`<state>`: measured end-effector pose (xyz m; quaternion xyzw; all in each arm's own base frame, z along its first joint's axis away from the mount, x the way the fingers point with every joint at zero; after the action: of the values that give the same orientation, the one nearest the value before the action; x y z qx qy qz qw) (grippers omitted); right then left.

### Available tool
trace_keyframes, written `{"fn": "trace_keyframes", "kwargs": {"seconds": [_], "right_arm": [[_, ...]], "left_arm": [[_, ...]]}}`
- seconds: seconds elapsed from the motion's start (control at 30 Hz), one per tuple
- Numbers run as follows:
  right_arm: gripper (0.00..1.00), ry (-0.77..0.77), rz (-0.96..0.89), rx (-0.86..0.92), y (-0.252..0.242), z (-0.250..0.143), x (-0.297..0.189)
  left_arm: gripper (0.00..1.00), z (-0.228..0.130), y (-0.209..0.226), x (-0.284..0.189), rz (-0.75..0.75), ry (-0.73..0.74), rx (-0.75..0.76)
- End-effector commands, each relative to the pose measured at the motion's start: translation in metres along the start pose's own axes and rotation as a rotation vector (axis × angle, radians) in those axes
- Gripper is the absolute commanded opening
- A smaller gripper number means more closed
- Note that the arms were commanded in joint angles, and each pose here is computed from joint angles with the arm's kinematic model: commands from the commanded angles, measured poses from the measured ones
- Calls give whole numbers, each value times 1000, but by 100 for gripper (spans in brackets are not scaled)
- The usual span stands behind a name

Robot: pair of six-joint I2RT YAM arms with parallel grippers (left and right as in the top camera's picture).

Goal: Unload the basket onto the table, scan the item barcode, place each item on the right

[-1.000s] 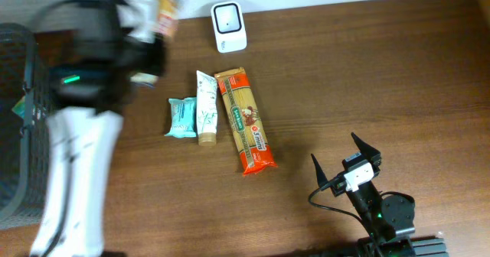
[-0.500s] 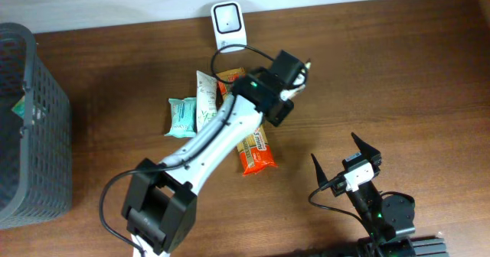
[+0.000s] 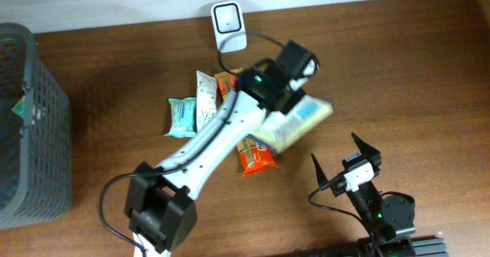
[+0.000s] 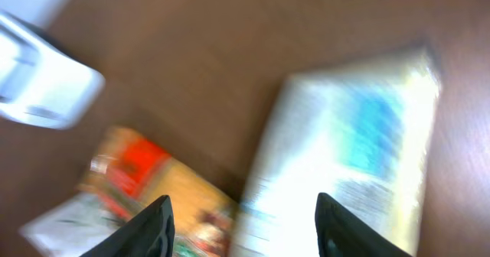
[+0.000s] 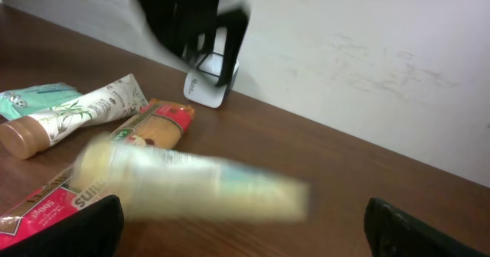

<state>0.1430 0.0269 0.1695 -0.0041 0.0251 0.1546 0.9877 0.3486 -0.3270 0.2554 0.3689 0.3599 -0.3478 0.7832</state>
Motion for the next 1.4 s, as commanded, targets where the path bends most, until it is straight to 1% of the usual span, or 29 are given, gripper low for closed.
{"fn": "trace_keyframes", "kwargs": {"seconds": [0.0, 0.1, 0.23, 0.27, 0.37, 0.4, 0.43, 0.47, 0.5, 0.53, 0.6, 0.63, 0.7, 0.73, 0.77, 0.8, 0.87, 0.9, 1.1, 1.2, 1.37], "right_arm": [[99, 4, -11, 16, -1, -3, 0], [99, 5, -11, 16, -1, -3, 0], [99, 5, -11, 16, -1, -3, 0], [99, 5, -11, 16, -1, -3, 0], [99, 5, -11, 16, -1, -3, 0], [99, 5, -11, 15, -1, -3, 0], [98, 5, -11, 15, -1, -3, 0], [98, 5, -11, 16, -1, -3, 0], [99, 5, -11, 15, -1, -3, 0], [99, 5, -11, 16, -1, -3, 0], [98, 5, -11, 15, -1, -3, 0], [99, 5, -11, 16, -1, -3, 0], [99, 5, -11, 16, -1, -3, 0], [99, 5, -11, 16, -1, -3, 0], [99, 5, -11, 16, -1, -3, 0], [99, 5, -11, 15, -1, -3, 0], [99, 5, -11, 15, -1, -3, 0], [99, 5, -11, 16, -1, -3, 0], [99, 5, -11, 16, -1, -3, 0], [99, 5, -11, 15, -1, -3, 0], [99, 5, -11, 16, -1, -3, 0]], "left_arm": [[59, 10, 95, -63, 191, -137, -147], [62, -2, 142, -98, 277, -163, -224], [69, -48, 214, -146, 448, -145, -368], [71, -74, 241, -167, 510, -131, -449], [73, -144, 290, -215, 657, -92, -684], [73, -183, 307, -236, 737, -59, -823], [73, -197, 311, -243, 760, -51, -871], [73, -220, 318, -253, 795, -37, -957], [73, -254, 328, -268, 852, -22, -1082], [73, -283, 333, -280, 894, -6, -1177], [73, -318, 339, -289, 905, 18, -1249], [74, -339, 341, -289, 912, 53, -1287], [77, -371, 346, -280, 905, 124, -1342], [78, -394, 349, -267, 882, 177, -1382], [79, -405, 350, -259, 856, 206, -1397], [78, -421, 351, -243, 800, 235, -1420], [76, -442, 352, -211, 678, 265, -1434], [75, -449, 352, -199, 644, 282, -1445], [73, -494, 346, -117, 446, 398, -1463], [74, -516, 345, -78, 409, 418, -1471], [72, -541, 339, -33, 361, 459, -1485]]}}
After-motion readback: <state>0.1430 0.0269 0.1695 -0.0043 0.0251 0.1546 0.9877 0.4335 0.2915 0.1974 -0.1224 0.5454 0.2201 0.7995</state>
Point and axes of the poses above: each gripper's point midway between its finger pads, its own x axis out along the fingers, its own y axis along the line the jaws close on, z = x × y, the point moved 10 cm from there along -x, back along the fingers, and after that the axes turned 14 degrees about x, right-handed, at the moved point
